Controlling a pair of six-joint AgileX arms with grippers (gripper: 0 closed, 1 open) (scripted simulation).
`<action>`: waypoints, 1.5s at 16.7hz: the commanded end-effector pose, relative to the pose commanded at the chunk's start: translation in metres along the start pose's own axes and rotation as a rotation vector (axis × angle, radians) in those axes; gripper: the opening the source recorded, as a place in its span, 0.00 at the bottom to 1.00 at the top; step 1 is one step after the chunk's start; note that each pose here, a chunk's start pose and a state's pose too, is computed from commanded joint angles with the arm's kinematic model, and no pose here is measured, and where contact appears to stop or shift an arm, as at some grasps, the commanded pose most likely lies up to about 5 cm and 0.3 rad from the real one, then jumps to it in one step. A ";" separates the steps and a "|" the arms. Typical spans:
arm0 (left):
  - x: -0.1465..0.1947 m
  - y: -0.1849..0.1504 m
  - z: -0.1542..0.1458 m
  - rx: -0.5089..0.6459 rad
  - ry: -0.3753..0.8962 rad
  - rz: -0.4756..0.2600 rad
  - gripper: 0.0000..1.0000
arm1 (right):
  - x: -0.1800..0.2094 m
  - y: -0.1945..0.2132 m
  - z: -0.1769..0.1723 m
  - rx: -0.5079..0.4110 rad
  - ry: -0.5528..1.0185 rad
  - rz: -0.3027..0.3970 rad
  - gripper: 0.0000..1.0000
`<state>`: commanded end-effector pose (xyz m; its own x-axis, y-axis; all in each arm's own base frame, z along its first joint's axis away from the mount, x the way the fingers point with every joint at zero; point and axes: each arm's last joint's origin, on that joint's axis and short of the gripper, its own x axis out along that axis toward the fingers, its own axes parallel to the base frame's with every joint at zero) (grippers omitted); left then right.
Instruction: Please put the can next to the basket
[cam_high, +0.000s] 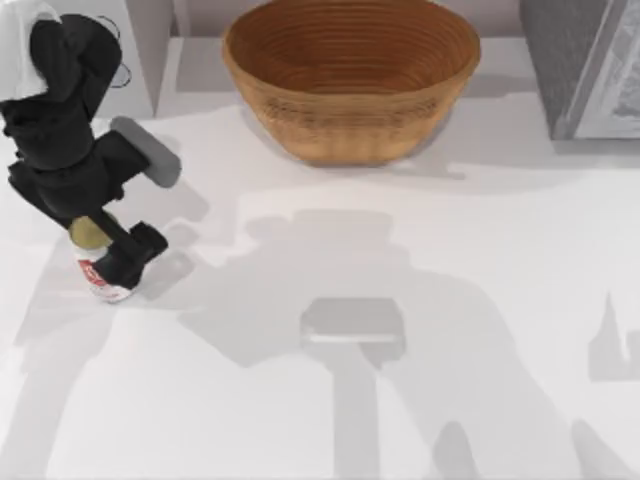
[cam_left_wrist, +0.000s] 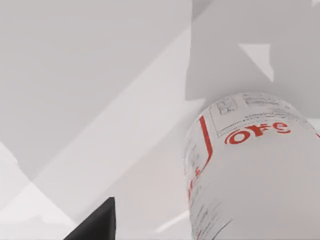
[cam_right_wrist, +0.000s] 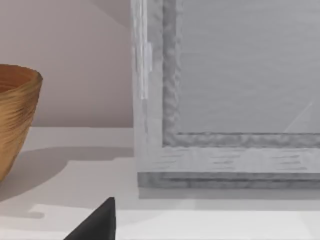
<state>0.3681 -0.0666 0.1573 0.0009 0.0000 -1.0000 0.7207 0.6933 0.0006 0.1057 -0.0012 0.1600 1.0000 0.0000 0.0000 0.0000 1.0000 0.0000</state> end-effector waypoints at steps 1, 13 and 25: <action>0.000 0.000 0.000 0.000 0.000 0.000 0.92 | 0.000 0.000 0.000 0.000 0.000 0.000 1.00; 0.000 0.000 0.000 0.000 0.000 0.000 0.02 | 0.000 0.000 0.000 0.000 0.000 0.000 1.00; -0.001 -0.003 0.007 -0.016 0.000 0.000 0.00 | 0.000 0.000 0.000 0.000 0.000 0.000 1.00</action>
<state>0.3706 -0.0737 0.1585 0.0010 -0.0004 -1.0000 0.7096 0.7046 0.0004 0.1057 -0.0012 0.1600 1.0000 0.0000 0.0000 0.0000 1.0000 0.0000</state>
